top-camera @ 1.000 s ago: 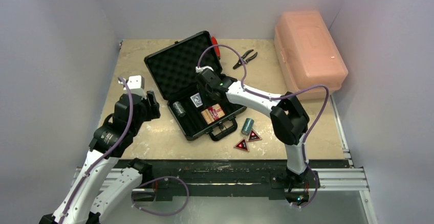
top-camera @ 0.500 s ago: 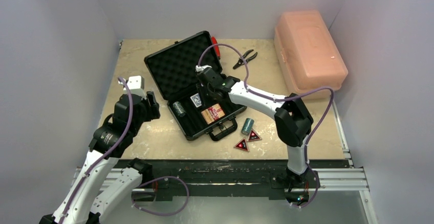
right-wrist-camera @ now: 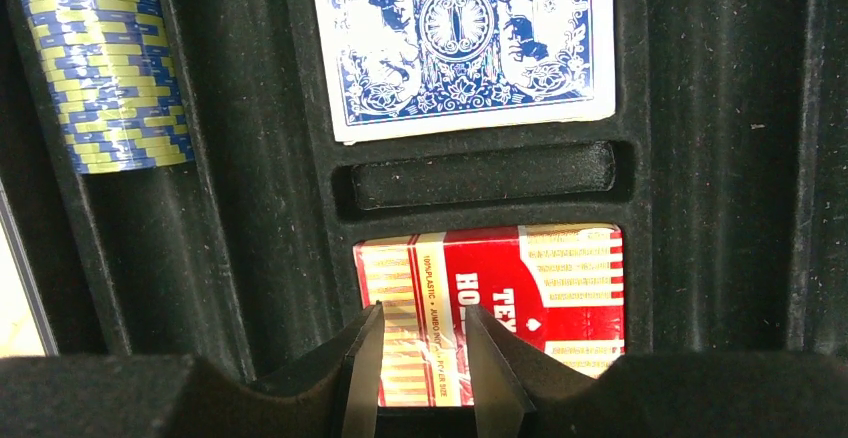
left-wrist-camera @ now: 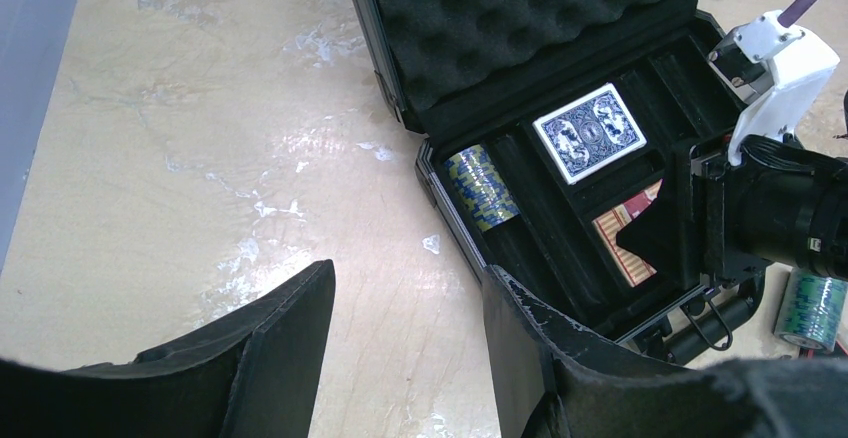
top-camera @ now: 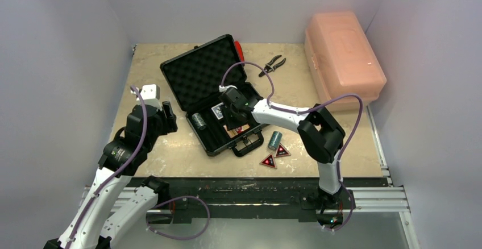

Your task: Pack up texas hold em set

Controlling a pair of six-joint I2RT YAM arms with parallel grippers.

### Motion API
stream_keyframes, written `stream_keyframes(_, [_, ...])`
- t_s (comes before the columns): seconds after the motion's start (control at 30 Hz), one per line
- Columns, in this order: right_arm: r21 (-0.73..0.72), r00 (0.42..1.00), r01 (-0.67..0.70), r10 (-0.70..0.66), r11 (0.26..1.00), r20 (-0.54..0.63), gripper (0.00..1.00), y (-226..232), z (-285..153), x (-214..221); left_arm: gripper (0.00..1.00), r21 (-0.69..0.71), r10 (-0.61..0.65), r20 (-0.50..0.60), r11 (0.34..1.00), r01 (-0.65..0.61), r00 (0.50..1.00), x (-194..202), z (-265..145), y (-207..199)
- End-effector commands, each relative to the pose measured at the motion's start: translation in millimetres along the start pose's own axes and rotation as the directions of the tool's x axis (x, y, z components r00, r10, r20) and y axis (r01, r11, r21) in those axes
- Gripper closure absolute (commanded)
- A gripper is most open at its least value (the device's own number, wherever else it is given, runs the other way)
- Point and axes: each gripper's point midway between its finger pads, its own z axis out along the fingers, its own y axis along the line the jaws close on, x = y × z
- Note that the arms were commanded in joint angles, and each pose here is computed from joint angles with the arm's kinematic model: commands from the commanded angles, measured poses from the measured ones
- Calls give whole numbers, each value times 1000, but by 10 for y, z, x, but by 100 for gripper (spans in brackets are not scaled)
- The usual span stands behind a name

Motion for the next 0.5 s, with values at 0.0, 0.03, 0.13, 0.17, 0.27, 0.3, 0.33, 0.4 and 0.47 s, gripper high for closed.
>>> stream_keyframes(0.0, [43,997,6,-2,999,-83,61,-83,115,238,44,2,3,52,1000,-3,999,-177,-63,7])
stream_keyframes(0.03, [40,997,7,-4,999,-72,61,-64,89,181,44,1,3,52,1000,-3,999,-176,-63,9])
stream_keyframes(0.13, [30,999,13,-12,999,-36,60,-7,-22,0,44,-2,3,54,1000,-3,999,-179,-62,14])
stream_keyframes(0.17, [26,1000,17,-17,1000,-21,60,13,-71,-74,44,-1,3,53,1000,-3,999,-178,-63,13])
stream_keyframes(0.27, [22,1000,16,-16,1000,19,60,57,-230,-259,44,0,3,53,1000,-3,999,-178,-61,11])
stream_keyframes(0.3, [23,999,16,-17,1000,30,60,62,-287,-310,44,-1,3,53,1000,-3,999,-177,-62,12])
stream_keyframes(0.33, [25,999,16,-17,1000,43,60,65,-337,-358,44,-1,3,53,1000,-3,999,-177,-62,12])
stream_keyframes(0.4, [25,998,15,-16,1000,67,60,75,-434,-449,44,1,3,54,1000,-3,999,-179,-64,11])
stream_keyframes(0.47, [26,997,13,-15,1000,79,59,76,-483,-485,44,1,2,54,1000,-2,999,-179,-65,10])
